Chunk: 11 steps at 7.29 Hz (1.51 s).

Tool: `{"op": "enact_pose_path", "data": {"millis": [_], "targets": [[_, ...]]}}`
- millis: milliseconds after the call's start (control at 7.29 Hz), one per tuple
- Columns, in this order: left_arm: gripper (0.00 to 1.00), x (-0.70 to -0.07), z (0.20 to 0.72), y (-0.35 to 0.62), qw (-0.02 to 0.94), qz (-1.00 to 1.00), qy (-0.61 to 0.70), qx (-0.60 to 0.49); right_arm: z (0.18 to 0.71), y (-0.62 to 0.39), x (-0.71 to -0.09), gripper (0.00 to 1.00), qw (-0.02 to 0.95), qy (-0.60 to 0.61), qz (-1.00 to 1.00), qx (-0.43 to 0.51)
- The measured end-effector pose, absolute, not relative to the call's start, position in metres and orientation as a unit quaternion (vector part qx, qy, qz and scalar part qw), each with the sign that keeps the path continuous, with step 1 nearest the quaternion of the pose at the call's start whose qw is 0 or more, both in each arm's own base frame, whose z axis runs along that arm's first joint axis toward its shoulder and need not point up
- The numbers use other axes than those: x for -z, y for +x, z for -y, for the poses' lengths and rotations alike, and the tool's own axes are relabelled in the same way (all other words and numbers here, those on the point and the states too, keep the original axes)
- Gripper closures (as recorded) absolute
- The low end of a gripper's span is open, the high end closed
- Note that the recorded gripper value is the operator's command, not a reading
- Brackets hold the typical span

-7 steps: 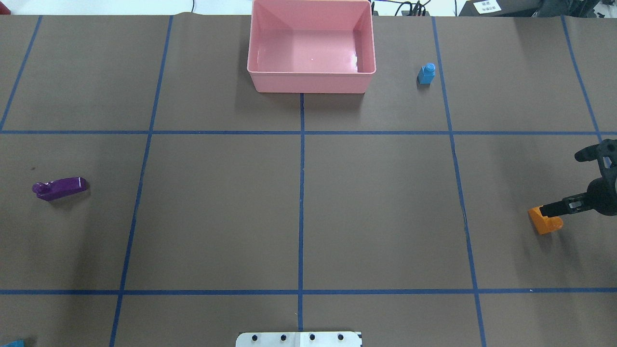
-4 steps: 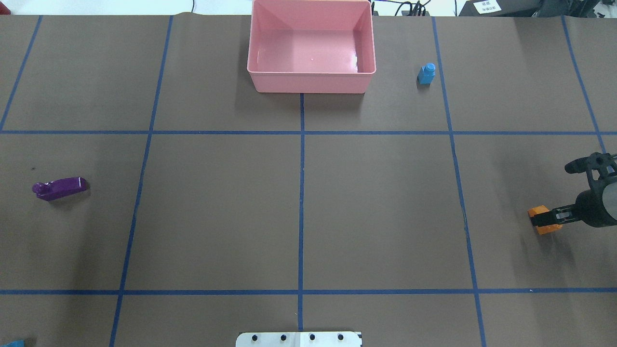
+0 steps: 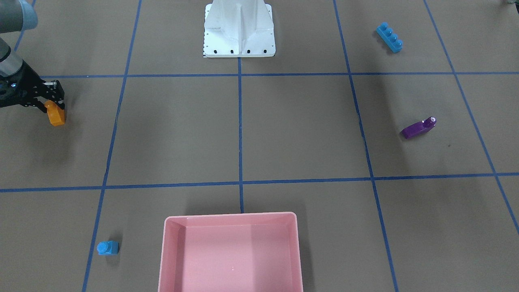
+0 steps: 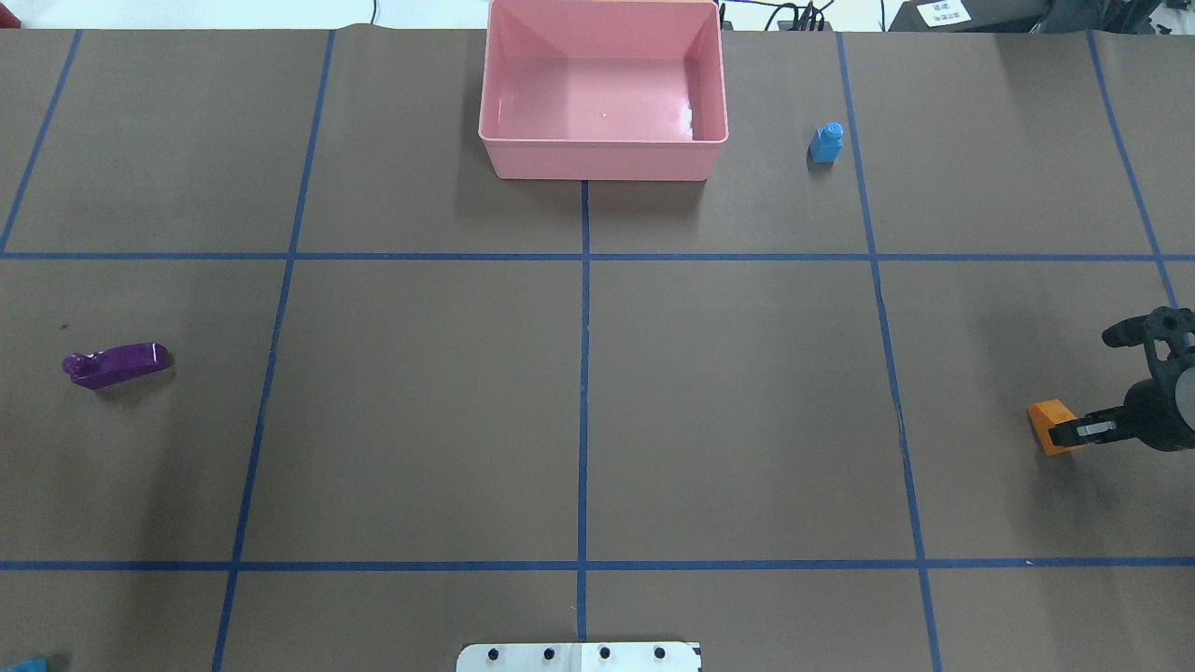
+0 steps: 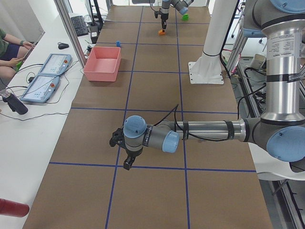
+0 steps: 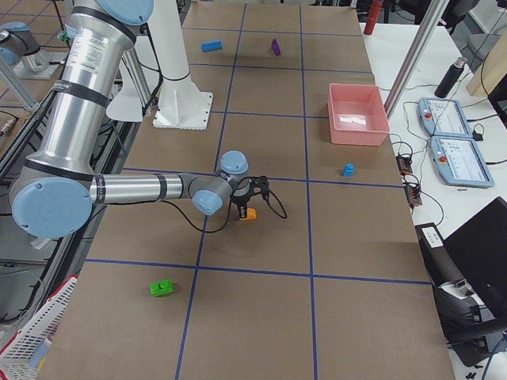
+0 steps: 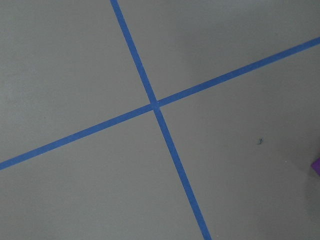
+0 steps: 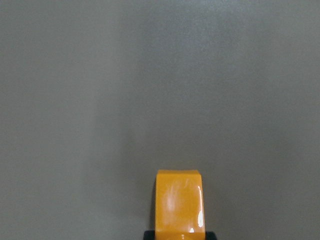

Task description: Put all blocks into box

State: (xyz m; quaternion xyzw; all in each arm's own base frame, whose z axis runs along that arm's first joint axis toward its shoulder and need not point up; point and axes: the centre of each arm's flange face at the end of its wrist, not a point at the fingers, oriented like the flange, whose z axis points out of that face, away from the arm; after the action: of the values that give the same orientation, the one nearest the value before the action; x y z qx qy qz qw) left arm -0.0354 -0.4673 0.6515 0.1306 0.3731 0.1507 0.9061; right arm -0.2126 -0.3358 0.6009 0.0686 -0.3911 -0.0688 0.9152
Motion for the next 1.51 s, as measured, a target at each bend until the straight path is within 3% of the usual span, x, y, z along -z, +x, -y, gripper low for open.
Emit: {"op": "enact_pose_path", "data": {"millis": [274,549,1509], "targets": [[0.00,-0.651,0.467,-0.035,0.906,-0.373,0.131,-0.151,0.346,-0.210,-0.576,1.00,0.907,0.089,0.407,0.065],[0.00,-0.651,0.467,-0.035,0.906,-0.373,0.130,-0.151,0.388,-0.207,-0.526,1.00,0.891,0.121,0.436,0.042],[0.00,-0.651,0.468,-0.035,0.905,-0.374,0.133,-0.152,0.639,-0.291,-0.232,1.00,0.899,0.079,0.429,-0.033]]}}
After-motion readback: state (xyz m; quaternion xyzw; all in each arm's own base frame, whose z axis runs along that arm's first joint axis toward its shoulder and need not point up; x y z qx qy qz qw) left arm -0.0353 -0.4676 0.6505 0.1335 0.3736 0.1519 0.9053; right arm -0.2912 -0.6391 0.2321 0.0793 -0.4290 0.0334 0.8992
